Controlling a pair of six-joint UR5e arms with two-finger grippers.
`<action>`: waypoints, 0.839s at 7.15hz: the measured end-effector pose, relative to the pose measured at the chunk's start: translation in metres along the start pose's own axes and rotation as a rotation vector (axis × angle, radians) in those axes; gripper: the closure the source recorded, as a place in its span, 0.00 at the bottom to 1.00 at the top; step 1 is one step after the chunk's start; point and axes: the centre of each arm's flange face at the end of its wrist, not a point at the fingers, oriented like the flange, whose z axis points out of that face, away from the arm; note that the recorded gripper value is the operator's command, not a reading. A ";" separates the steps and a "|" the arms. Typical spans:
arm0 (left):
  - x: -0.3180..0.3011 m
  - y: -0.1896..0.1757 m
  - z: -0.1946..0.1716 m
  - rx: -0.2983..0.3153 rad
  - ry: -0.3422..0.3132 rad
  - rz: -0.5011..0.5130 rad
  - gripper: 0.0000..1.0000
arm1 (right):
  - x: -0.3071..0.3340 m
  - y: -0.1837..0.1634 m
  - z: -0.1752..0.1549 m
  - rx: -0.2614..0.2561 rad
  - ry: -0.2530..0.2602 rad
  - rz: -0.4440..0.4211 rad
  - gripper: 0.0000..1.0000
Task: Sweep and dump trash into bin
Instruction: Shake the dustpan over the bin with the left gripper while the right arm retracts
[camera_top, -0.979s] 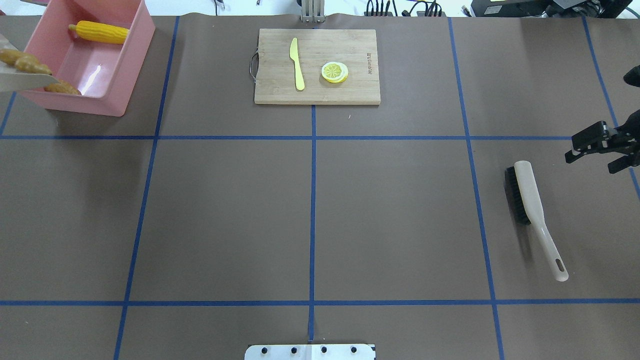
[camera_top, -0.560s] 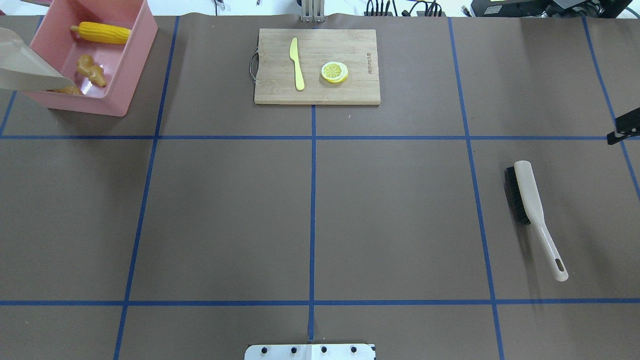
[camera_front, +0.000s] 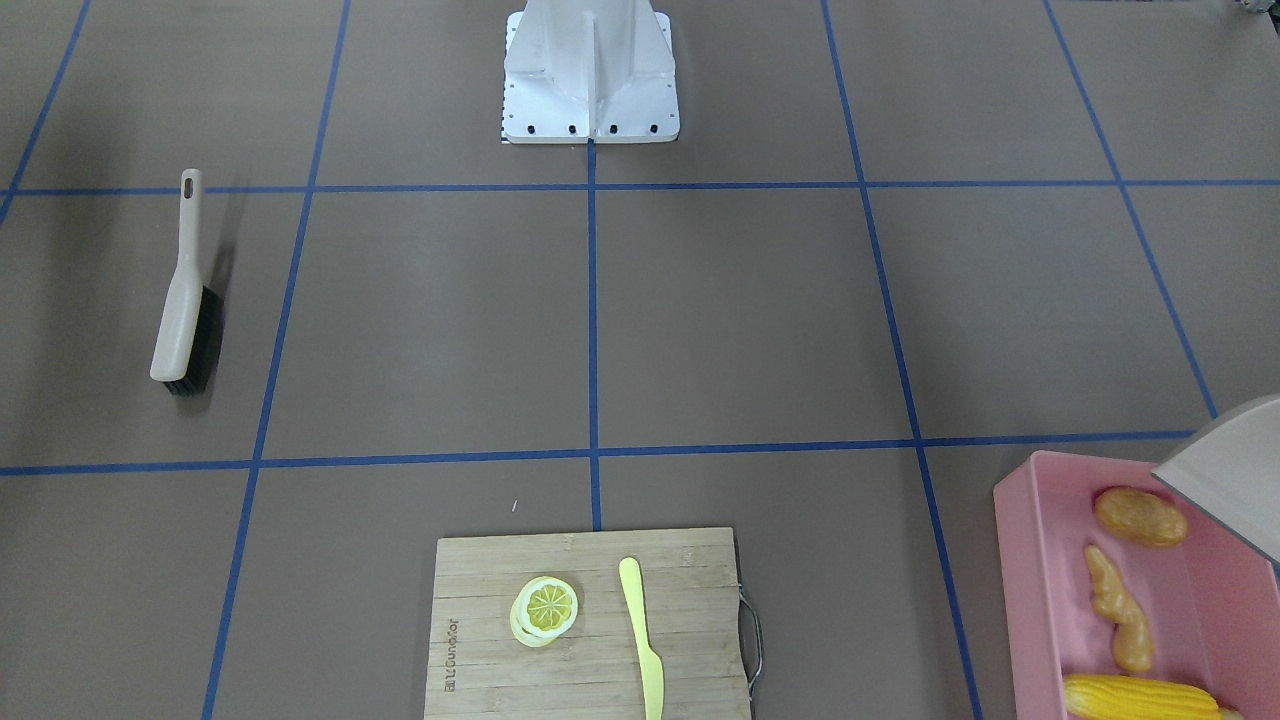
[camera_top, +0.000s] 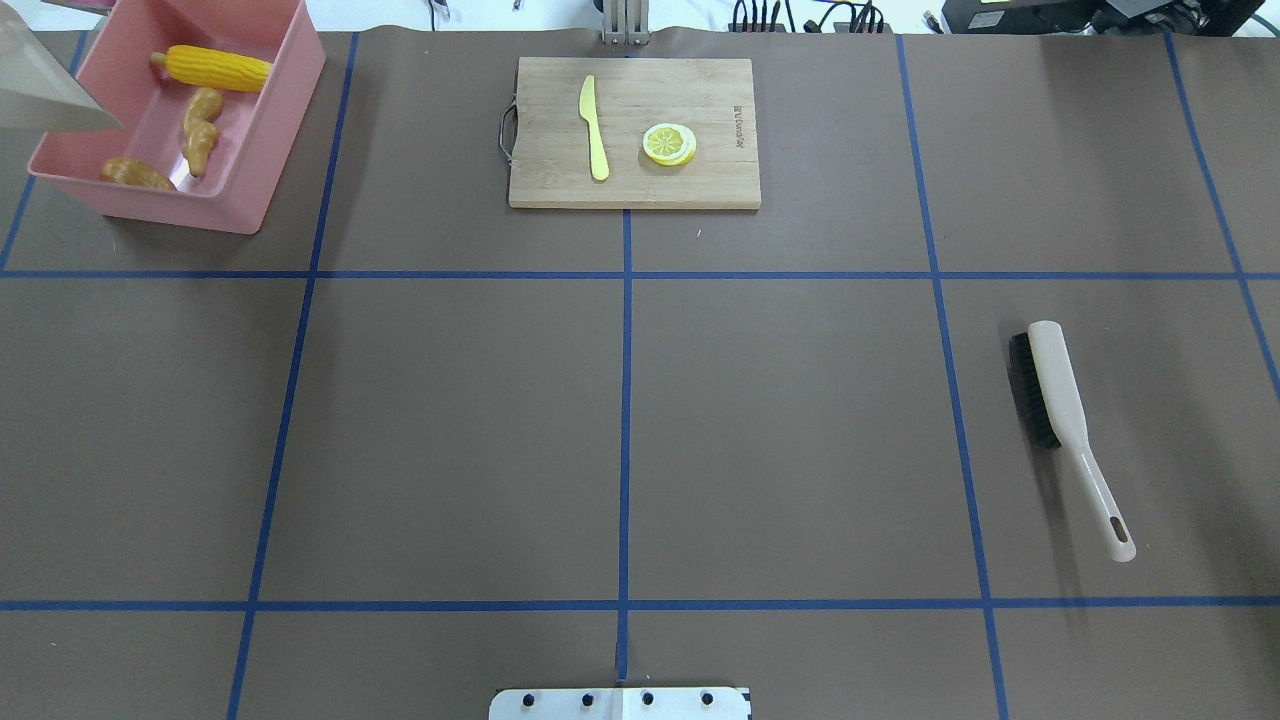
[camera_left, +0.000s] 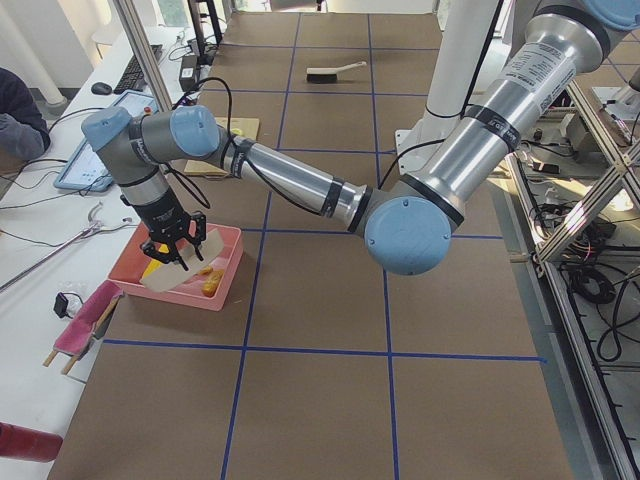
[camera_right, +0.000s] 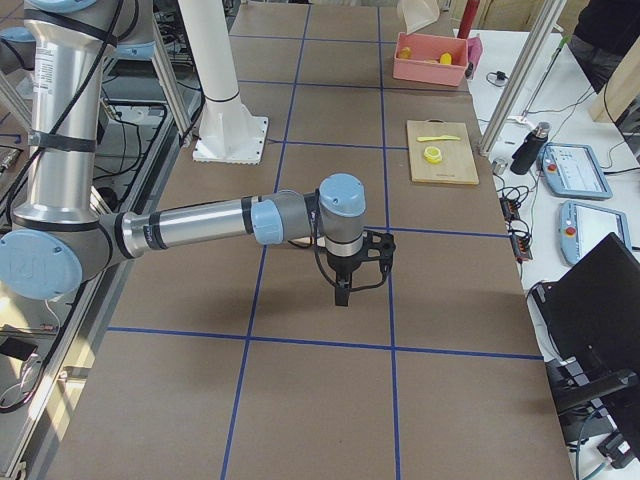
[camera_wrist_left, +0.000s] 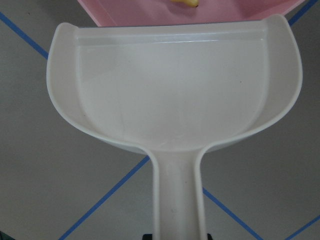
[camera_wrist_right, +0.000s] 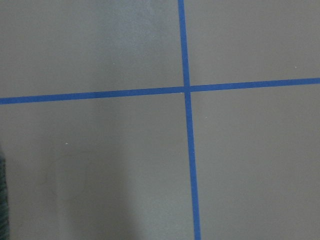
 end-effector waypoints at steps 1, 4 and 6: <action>0.005 -0.002 -0.015 0.071 -0.041 0.044 1.00 | 0.021 0.002 0.006 -0.011 0.001 -0.050 0.00; 0.068 -0.023 0.011 0.368 -0.111 0.335 1.00 | 0.027 -0.007 0.015 -0.037 -0.083 -0.053 0.00; 0.145 -0.037 0.070 0.524 -0.095 0.546 1.00 | 0.016 -0.014 0.017 -0.041 -0.090 -0.050 0.00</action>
